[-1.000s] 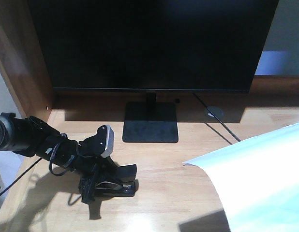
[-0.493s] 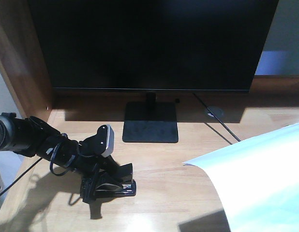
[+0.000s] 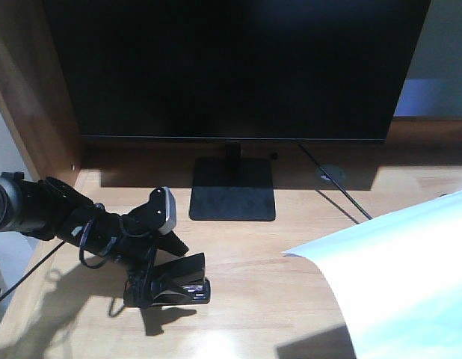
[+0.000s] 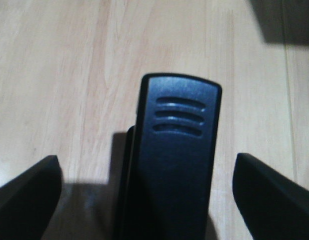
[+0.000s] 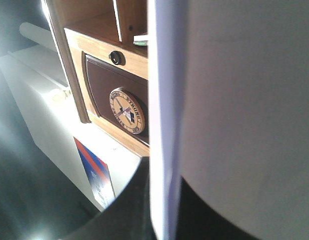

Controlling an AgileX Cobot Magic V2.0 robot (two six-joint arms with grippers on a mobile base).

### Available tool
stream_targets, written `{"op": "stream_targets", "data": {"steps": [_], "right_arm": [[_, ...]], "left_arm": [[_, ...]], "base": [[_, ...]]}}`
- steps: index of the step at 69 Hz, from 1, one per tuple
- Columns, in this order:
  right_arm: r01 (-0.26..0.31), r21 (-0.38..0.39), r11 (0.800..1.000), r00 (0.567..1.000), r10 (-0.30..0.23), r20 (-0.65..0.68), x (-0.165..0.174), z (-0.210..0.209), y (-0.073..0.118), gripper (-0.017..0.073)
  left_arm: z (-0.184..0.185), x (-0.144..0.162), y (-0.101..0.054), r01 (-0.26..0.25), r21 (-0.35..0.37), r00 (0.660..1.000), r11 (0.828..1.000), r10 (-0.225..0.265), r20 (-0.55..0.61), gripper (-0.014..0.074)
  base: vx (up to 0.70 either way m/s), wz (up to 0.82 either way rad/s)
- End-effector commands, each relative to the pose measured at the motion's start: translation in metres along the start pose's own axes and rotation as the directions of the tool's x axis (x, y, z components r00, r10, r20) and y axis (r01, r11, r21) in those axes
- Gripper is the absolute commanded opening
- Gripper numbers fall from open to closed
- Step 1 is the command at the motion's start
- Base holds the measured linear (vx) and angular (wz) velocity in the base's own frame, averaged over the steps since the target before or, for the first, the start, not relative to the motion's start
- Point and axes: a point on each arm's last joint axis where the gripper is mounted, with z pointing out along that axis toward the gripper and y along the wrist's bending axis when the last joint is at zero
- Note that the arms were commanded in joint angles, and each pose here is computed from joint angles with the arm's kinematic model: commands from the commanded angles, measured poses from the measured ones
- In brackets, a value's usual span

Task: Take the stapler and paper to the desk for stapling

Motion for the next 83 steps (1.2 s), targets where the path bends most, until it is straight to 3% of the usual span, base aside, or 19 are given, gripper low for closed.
{"op": "stream_targets", "data": {"steps": [1,37,68,83], "right_arm": [[0.013,-0.071,0.997,1.0,-0.013,-0.003,-0.001,0.006,0.01,-0.0006],[0.013,-0.071,0.997,1.0,-0.013,-0.003,-0.001,0.006,0.01,-0.0006],[0.013,-0.071,0.997,1.0,-0.013,-0.003,-0.001,0.006,0.01,-0.0006],[0.013,-0.071,0.997,1.0,-0.013,-0.003,-0.001,0.006,0.01,-0.0006]], "left_arm": [[-0.021,-0.028,-0.001,-0.025,-0.043,0.996,0.999,0.028,0.088,0.0635],[-0.06,-0.063,-0.019,-0.127,-0.121,0.979,0.984,0.145,0.147,0.035],[-0.061,-0.064,-0.022,-0.132,-0.092,0.976,0.987,0.146,0.16,-0.0008],[-0.056,-0.061,-0.021,-0.125,-0.08,0.978,0.989,0.136,0.155,-0.0008]], "base": [[0.0,0.0],[0.0,0.0],[0.0,0.0],[0.0,0.0]]}}
